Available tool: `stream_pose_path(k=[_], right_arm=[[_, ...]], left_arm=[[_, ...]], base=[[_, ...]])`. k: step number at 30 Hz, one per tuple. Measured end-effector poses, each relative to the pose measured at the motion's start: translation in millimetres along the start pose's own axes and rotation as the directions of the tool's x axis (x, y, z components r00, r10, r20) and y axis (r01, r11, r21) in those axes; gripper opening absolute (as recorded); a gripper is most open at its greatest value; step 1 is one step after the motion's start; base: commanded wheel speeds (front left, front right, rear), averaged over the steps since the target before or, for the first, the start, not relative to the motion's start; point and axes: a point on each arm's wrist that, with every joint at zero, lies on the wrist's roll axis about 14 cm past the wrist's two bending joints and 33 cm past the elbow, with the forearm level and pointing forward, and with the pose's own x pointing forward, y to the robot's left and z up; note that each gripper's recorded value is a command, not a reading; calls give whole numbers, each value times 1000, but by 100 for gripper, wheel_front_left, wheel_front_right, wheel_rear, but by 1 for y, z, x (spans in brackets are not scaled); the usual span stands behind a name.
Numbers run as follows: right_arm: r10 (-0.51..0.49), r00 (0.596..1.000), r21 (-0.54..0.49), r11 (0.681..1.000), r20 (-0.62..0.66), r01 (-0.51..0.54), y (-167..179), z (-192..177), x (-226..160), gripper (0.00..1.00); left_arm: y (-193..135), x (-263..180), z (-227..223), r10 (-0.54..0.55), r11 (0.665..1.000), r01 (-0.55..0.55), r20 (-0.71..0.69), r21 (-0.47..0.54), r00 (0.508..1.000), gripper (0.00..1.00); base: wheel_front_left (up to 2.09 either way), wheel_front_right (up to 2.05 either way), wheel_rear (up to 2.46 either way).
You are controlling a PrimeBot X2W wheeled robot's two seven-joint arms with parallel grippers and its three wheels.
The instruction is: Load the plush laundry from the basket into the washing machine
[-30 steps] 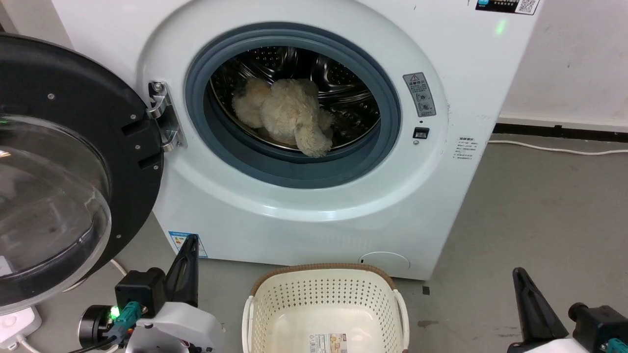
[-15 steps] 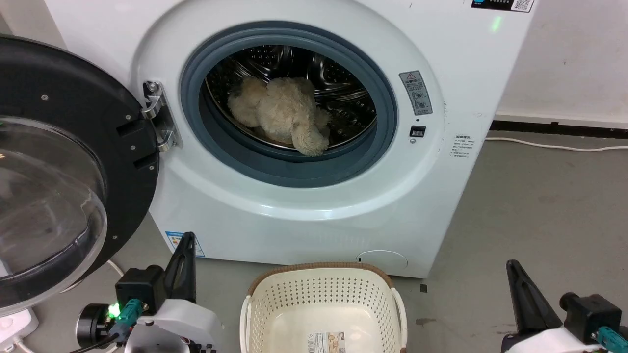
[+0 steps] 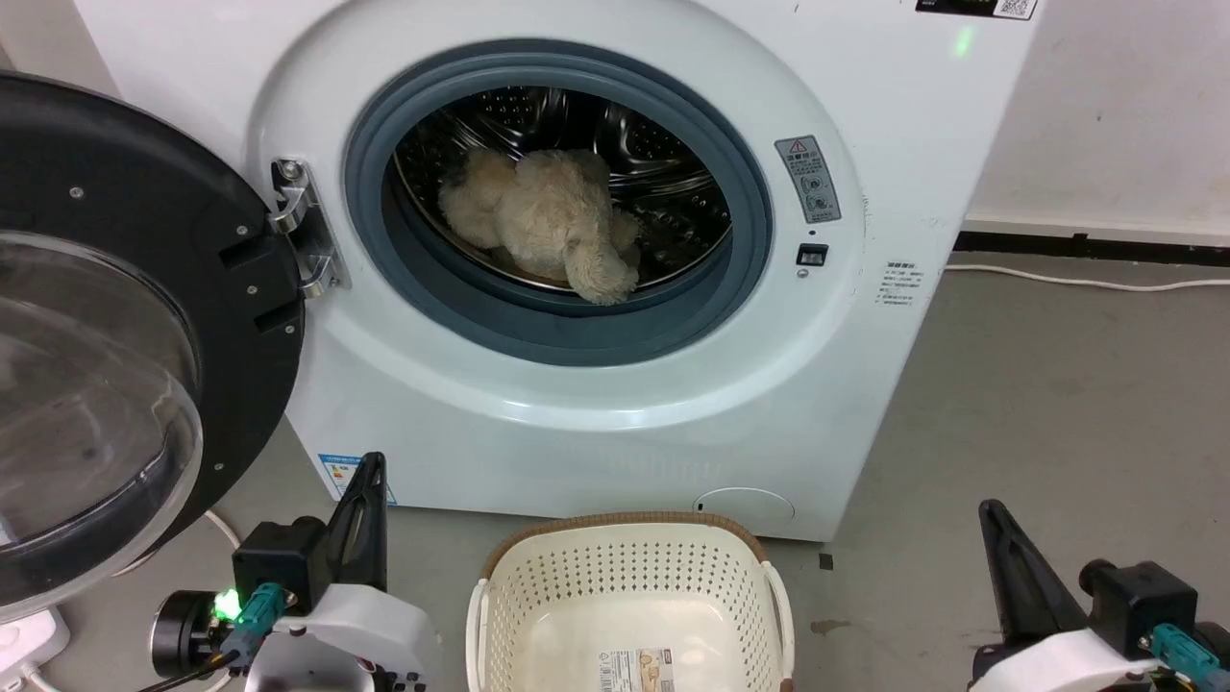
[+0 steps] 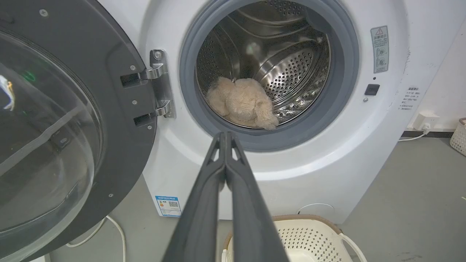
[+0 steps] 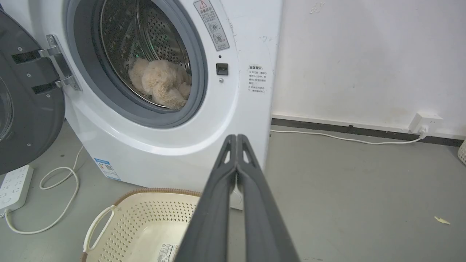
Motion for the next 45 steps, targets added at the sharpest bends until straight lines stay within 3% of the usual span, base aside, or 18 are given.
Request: stream_pose_path(k=[45], right_arm=[[22, 999, -72, 997, -27, -24, 7, 3, 12, 0]], left_arm=[[0, 3, -11, 24, 998, -21, -52, 51, 998, 0]], base=[[0, 0, 0]])
